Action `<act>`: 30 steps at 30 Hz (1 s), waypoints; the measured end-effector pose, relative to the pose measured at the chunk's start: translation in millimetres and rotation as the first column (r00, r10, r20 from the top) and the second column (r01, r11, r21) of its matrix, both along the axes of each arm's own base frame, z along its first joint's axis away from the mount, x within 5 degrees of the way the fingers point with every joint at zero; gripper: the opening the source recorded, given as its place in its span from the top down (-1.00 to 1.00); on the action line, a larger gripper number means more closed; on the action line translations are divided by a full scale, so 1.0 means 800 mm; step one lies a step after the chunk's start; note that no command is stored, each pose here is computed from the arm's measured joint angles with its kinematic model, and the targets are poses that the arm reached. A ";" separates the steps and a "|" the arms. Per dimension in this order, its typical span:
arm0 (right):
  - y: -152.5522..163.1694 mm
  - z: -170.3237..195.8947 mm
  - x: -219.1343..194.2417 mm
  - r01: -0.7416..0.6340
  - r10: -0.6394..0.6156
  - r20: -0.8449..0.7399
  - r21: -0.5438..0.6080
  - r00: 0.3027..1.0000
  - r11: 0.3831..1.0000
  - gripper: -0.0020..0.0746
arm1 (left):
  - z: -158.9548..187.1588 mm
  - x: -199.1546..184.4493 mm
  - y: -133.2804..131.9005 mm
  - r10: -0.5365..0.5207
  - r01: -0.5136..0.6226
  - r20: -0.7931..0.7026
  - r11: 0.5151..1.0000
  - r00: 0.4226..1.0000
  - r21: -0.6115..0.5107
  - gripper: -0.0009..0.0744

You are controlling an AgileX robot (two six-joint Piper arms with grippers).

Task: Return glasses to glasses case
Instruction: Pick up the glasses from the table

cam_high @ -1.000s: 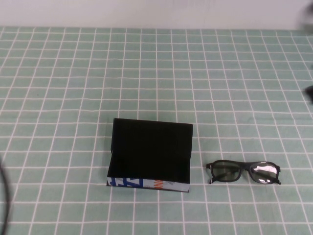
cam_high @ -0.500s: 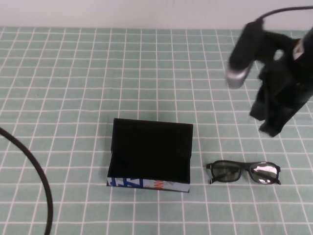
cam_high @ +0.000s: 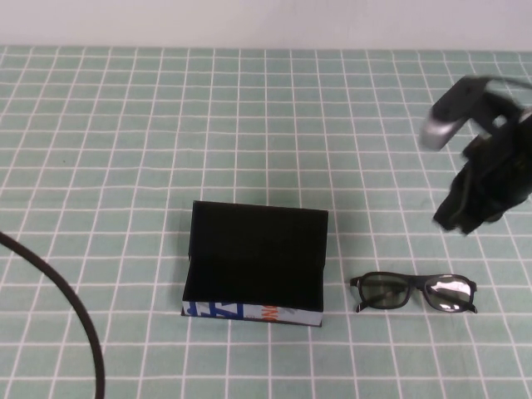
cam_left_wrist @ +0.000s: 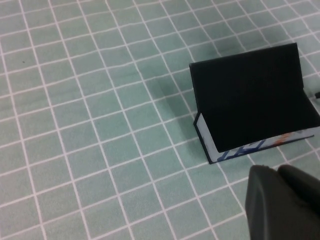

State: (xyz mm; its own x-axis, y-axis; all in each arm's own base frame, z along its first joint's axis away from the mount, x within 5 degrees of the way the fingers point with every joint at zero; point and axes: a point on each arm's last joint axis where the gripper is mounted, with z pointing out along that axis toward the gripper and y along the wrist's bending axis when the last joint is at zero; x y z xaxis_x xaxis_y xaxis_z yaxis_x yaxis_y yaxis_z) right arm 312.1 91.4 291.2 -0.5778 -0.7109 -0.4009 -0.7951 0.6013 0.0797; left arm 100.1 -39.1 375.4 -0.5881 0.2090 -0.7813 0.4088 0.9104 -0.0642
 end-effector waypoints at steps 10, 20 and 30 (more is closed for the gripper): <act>0.035 -0.070 0.016 -0.145 0.131 -0.128 -0.108 0.983 0.984 0.17 | -0.005 0.000 -0.003 -0.017 0.016 -0.033 1.000 0.999 -0.013 0.98; 0.037 -0.102 0.033 -0.148 0.132 -0.125 -0.134 0.983 0.980 0.05 | -0.006 -0.001 -0.003 -0.023 0.023 -0.051 1.000 0.998 -0.008 0.98; 0.038 -0.127 0.039 -0.163 0.136 -0.178 -0.142 0.975 0.976 0.20 | -0.007 -0.002 -0.003 -0.024 0.024 -0.054 1.000 0.998 -0.007 0.98</act>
